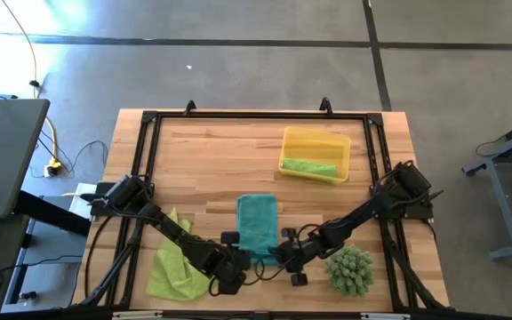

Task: Roll microfiber towels into tight, uniform cylinder then place into a basket
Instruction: Roll the blue microfiber towel

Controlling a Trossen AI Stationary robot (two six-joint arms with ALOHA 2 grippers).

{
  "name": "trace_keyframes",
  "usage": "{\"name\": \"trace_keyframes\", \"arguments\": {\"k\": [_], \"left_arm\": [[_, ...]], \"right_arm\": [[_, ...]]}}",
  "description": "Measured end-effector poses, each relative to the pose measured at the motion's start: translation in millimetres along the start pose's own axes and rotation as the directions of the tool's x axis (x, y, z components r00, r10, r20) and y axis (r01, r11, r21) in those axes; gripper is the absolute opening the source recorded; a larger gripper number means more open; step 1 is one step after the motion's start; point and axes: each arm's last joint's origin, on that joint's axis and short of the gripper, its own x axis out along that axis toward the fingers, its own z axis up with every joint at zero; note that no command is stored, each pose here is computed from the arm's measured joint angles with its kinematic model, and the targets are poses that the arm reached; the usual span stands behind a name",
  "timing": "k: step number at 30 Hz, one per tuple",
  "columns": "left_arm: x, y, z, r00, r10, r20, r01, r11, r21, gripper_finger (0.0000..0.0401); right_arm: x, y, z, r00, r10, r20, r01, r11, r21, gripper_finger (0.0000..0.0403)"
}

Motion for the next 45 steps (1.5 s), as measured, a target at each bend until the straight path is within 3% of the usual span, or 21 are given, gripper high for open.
{"name": "trace_keyframes", "arguments": {"k": [6, 14, 26, 36, 40, 45], "left_arm": [[0.2, -0.8, -0.7, 1.000, -0.005, -0.002, 0.005, 0.997, -0.080, 0.0106], [0.8, -1.1, -1.0, 1.000, -0.013, -0.008, 0.012, 0.993, -0.117, 0.0102], [0.9, -2.8, -0.6, 0.999, -0.039, -0.008, 0.037, 0.979, -0.199, 0.0102], [0.7, -6.3, 2.0, 0.995, -0.097, 0.006, 0.096, 0.973, -0.211, 0.0101], [-2.3, -5.8, 3.0, 0.995, -0.099, 0.014, 0.100, 0.969, -0.228, 0.0101], [-6.4, -5.3, 4.5, 0.994, -0.109, 0.025, 0.112, 0.965, -0.237, 0.0101]], "right_arm": [[-6.0, 7.2, 2.1, 1.000, 0.022, 0.019, -0.019, 0.991, -0.131, 0.0122], [-4.9, 17.7, 3.1, 0.992, -0.058, 0.117, 0.089, 0.955, -0.282, 0.0122], [10.7, 11.6, -4.2, 0.990, -0.100, 0.100, 0.125, 0.952, -0.278, 0.0124], [11.6, 1.7, -7.0, 0.990, -0.137, 0.044, 0.143, 0.969, -0.201, 0.0190], [11.4, -0.5, -8.8, 0.988, -0.156, 0.016, 0.156, 0.974, -0.166, 0.0168], [11.0, -1.8, -9.9, 0.982, -0.189, 0.013, 0.189, 0.968, -0.163, 0.0100]]}}
